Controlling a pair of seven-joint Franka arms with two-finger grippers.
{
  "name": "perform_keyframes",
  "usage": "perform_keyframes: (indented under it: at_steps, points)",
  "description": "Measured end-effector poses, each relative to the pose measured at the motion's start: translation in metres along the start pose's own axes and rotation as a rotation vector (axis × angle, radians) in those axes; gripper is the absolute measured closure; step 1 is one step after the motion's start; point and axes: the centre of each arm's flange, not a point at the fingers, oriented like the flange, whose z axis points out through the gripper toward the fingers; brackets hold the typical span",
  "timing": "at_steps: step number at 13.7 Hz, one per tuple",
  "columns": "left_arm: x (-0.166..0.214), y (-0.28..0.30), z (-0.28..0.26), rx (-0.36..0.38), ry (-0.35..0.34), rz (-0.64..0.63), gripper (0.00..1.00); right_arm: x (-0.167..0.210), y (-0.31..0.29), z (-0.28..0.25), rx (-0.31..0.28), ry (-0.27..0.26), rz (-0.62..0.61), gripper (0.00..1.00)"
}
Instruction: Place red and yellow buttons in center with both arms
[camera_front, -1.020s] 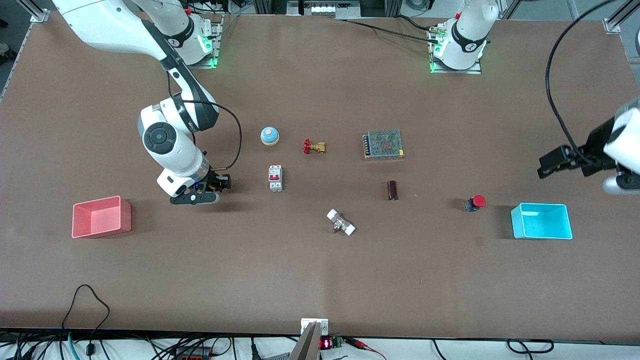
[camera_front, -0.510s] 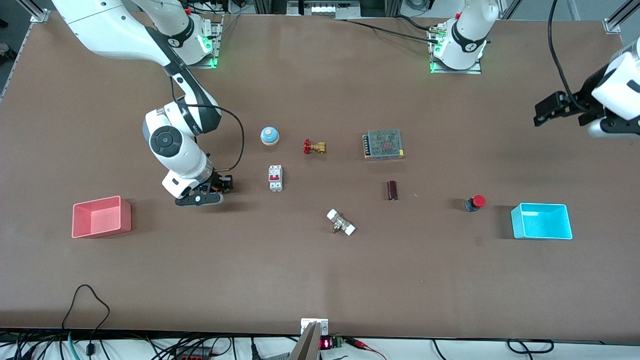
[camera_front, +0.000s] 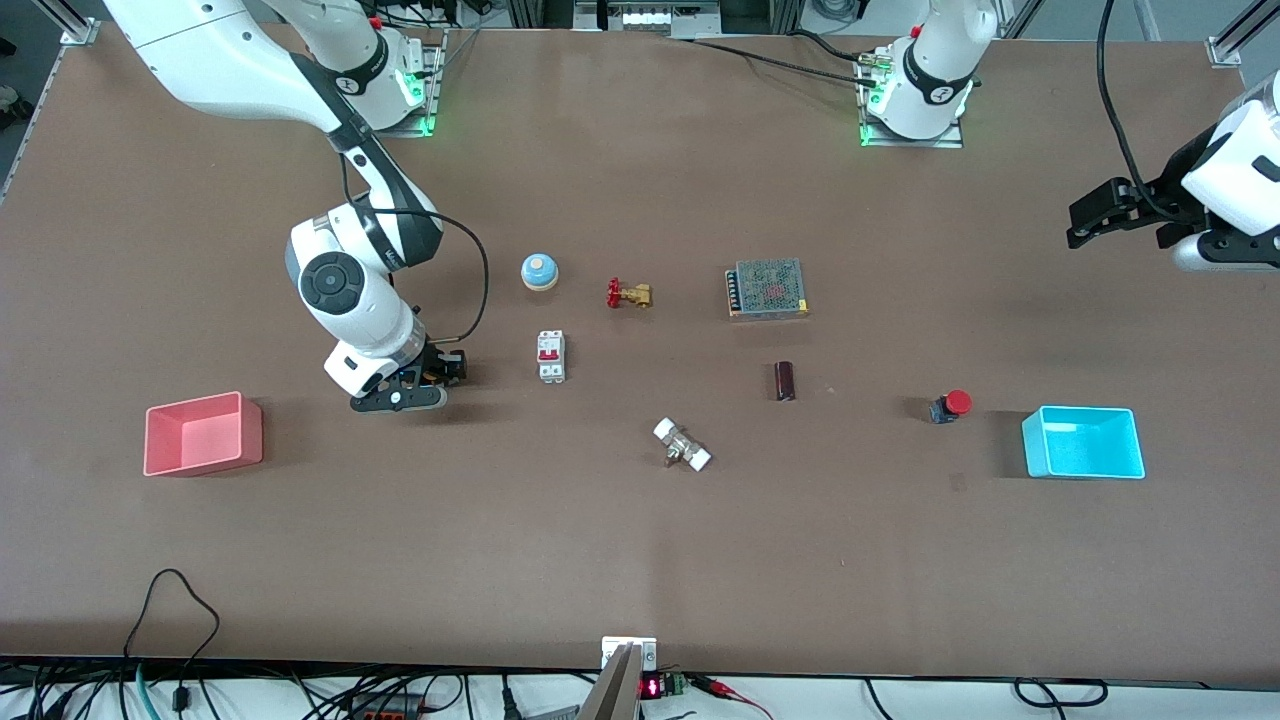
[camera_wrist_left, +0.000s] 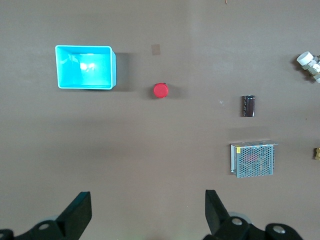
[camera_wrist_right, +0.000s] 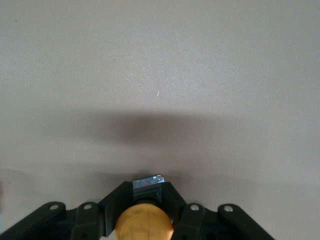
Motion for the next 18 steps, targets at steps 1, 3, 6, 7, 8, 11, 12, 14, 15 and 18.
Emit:
perform_keyframes:
  at_steps: [1, 3, 6, 7, 8, 11, 12, 14, 15, 18]
  points:
    - [0.000, 0.000, 0.000, 0.000, 0.000, 0.000, 0.00, 0.000, 0.000, 0.000, 0.000, 0.000, 0.000, 0.64]
    - [0.000, 0.000, 0.000, 0.000, 0.000, 0.000, 0.00, 0.000, 0.000, 0.000, 0.001, 0.002, 0.001, 0.51]
    - [0.000, 0.000, 0.000, 0.000, 0.000, 0.000, 0.00, 0.009, 0.002, -0.010, 0.006, 0.031, 0.008, 0.21]
    - [0.000, 0.000, 0.000, 0.000, 0.000, 0.000, 0.00, 0.016, 0.002, -0.020, 0.011, 0.050, 0.017, 0.11]
    - [0.000, 0.000, 0.000, 0.000, 0.000, 0.000, 0.00, 0.024, 0.004, -0.035, 0.022, 0.064, 0.041, 0.01]
    - [0.000, 0.000, 0.000, 0.000, -0.001, 0.000, 0.00, 0.045, 0.013, -0.111, 0.044, 0.082, 0.116, 0.00]
    - [0.000, 0.000, 0.000, 0.000, -0.001, 0.000, 0.00, 0.047, 0.019, -0.144, 0.036, 0.090, 0.122, 0.00]
    - [0.000, 0.000, 0.000, 0.000, -0.001, 0.000, 0.00, 0.040, 0.039, -0.207, 0.028, 0.100, 0.126, 0.00]
    - [0.000, 0.000, 0.001, 0.000, -0.001, 0.000, 0.00, 0.034, 0.052, -0.233, 0.024, 0.100, 0.122, 0.00]
    - [0.000, 0.000, 0.001, 0.000, -0.001, 0.000, 0.00, 0.010, 0.097, -0.291, -0.021, 0.051, 0.110, 0.00]
